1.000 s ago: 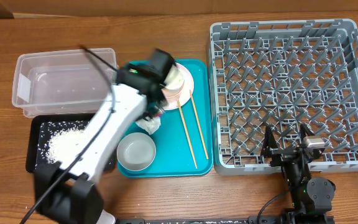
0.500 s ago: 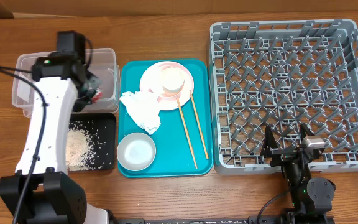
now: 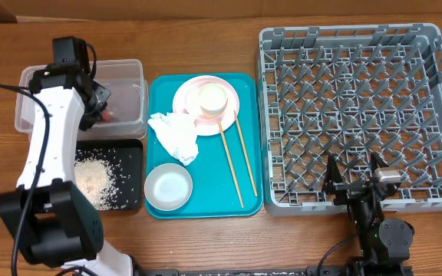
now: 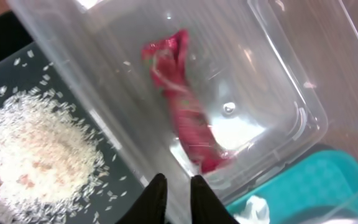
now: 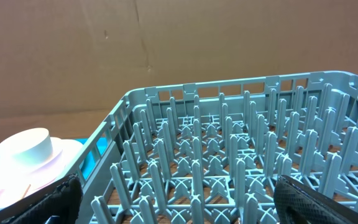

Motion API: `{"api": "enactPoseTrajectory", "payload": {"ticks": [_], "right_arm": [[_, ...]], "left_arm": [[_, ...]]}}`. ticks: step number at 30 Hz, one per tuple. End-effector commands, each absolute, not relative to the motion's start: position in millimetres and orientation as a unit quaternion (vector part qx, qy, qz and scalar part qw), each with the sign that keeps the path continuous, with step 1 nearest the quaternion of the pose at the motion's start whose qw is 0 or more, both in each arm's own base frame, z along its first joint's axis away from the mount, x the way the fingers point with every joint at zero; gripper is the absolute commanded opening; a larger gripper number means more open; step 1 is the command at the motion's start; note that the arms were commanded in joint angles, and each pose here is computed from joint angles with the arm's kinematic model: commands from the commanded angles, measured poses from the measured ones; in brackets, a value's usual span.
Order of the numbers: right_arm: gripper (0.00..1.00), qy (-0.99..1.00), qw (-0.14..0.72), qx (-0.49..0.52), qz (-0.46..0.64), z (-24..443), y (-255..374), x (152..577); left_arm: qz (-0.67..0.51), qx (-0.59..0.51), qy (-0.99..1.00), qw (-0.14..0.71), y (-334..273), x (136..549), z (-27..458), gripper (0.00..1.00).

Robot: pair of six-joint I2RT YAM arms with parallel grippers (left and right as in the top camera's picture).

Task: Sort waste into correct bins and load items into the dishwasher
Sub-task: 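Move the wrapper left and drop it into the clear plastic bin, then reach the left gripper back and grasp the white tissue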

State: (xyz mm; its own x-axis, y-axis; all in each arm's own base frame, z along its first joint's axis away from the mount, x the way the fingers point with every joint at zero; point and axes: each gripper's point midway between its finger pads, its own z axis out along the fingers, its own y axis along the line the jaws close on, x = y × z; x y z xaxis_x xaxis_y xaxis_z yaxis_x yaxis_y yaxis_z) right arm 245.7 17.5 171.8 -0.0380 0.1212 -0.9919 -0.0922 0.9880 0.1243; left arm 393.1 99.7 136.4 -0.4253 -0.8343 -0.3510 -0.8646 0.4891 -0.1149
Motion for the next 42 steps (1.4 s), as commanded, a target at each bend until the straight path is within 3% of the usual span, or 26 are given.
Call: {"api": "enactPoseTrajectory", "payload": {"ticks": [1, 4, 7, 11, 14, 21, 24, 29, 38, 42], "right_arm": [[1.00, 0.714, 0.696, 0.016, 0.076, 170.7, 15.6, 245.9], [1.00, 0.714, 0.696, 0.016, 0.076, 170.7, 15.6, 245.9], [1.00, 0.714, 0.696, 0.016, 0.076, 170.7, 15.6, 245.9], [1.00, 0.714, 0.696, 0.016, 0.076, 170.7, 15.6, 245.9], [1.00, 0.714, 0.696, 0.016, 0.076, 170.7, 15.6, 245.9], [1.00, 0.714, 0.696, 0.016, 0.076, 170.7, 15.6, 245.9], [1.00, 0.714, 0.696, 0.016, 0.076, 170.7, 15.6, 245.9], [1.00, 0.714, 0.696, 0.016, 0.076, 170.7, 15.6, 245.9], [1.00, 0.714, 0.696, 0.016, 0.076, 170.7, 15.6, 245.9], [1.00, 0.714, 0.696, 0.016, 0.076, 170.7, 15.7, 245.9]], "left_arm": [[0.051, -0.490, 0.851, 0.181, 104.5, 396.5, 127.0, 0.26], [0.044, -0.473, 0.860, 0.186, 102.3, 399.8, 131.8, 0.37], [-0.008, -0.431, 0.886, 0.170, 81.1, 402.1, 143.1, 0.33], [-0.117, -0.330, 0.928, 0.129, 33.1, 395.4, 155.9, 0.16], [-0.194, -0.259, 0.943, 0.080, -11.1, 379.6, 159.7, 0.11], [-0.159, -0.188, 0.969, 0.034, -45.9, 354.4, 150.2, 0.11], [-0.111, -0.147, 0.982, 0.029, -63.1, 345.8, 139.5, 0.14], [-0.046, -0.127, 0.990, 0.026, -75.2, 334.5, 125.4, 0.29], [-0.019, -0.093, 0.995, 0.020, -92.9, 321.6, 98.5, 0.53], [-0.017, -0.092, 0.995, 0.020, -91.9, 319.0, 82.3, 0.55]]}}
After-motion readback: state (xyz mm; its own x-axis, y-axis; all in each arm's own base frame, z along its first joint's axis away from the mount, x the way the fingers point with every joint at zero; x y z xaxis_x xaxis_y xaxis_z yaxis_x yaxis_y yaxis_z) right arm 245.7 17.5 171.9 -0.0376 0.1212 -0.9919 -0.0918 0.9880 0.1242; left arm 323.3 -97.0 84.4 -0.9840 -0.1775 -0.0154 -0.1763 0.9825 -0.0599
